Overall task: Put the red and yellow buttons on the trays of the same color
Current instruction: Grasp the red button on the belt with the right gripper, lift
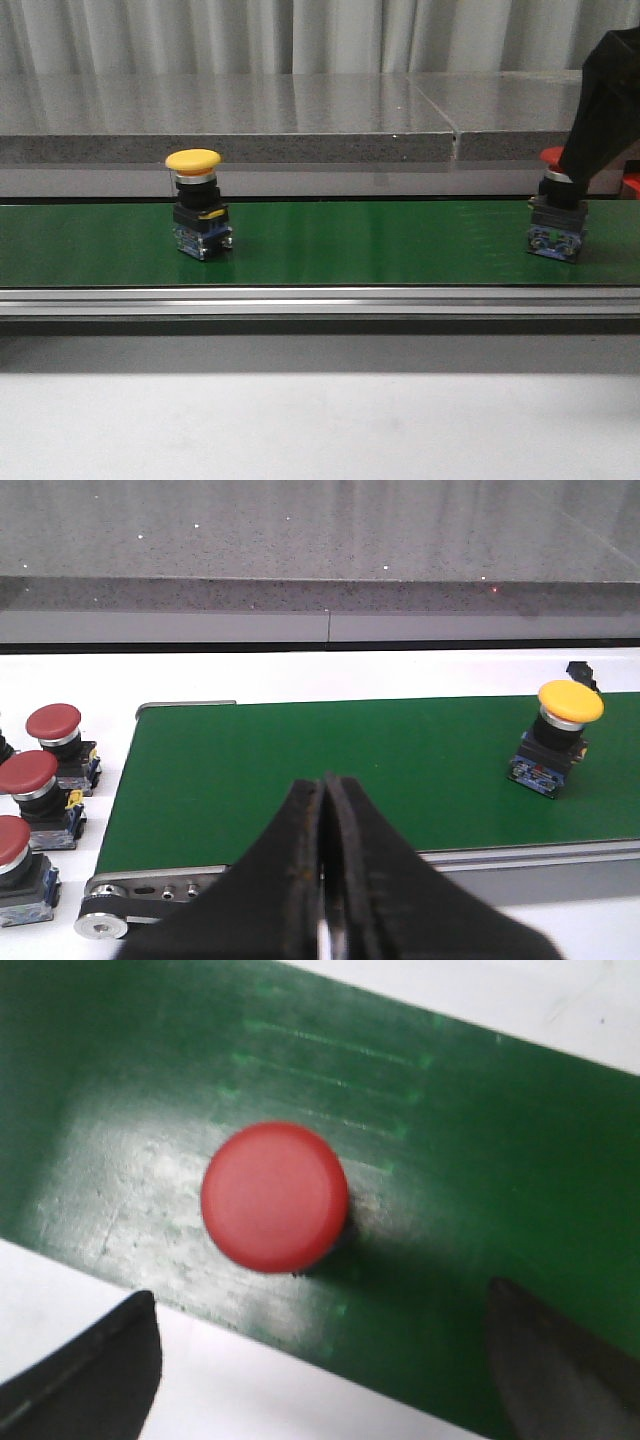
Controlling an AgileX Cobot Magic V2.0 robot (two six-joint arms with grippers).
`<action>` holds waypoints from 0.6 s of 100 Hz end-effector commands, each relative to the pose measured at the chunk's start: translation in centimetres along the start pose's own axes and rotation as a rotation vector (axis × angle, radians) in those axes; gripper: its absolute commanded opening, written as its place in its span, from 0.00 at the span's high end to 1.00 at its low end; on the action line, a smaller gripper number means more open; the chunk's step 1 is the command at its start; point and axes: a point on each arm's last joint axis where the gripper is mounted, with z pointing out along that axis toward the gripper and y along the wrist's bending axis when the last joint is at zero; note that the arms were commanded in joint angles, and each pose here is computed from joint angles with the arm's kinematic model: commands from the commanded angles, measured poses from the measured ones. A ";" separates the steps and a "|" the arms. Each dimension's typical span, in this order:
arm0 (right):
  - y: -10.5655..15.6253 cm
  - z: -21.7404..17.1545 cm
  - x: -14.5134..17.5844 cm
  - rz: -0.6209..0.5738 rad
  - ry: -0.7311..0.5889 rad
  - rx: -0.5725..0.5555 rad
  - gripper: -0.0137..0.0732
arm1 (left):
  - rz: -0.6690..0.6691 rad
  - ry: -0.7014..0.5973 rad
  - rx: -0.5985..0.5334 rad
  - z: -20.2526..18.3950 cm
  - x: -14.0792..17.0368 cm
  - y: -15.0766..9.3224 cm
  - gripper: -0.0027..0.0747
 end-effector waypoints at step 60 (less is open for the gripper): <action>-1.4 0.7 -4.5 0.008 0.015 -0.007 0.73 | -0.006 -0.098 0.009 -0.3 -1.5 -0.1 0.99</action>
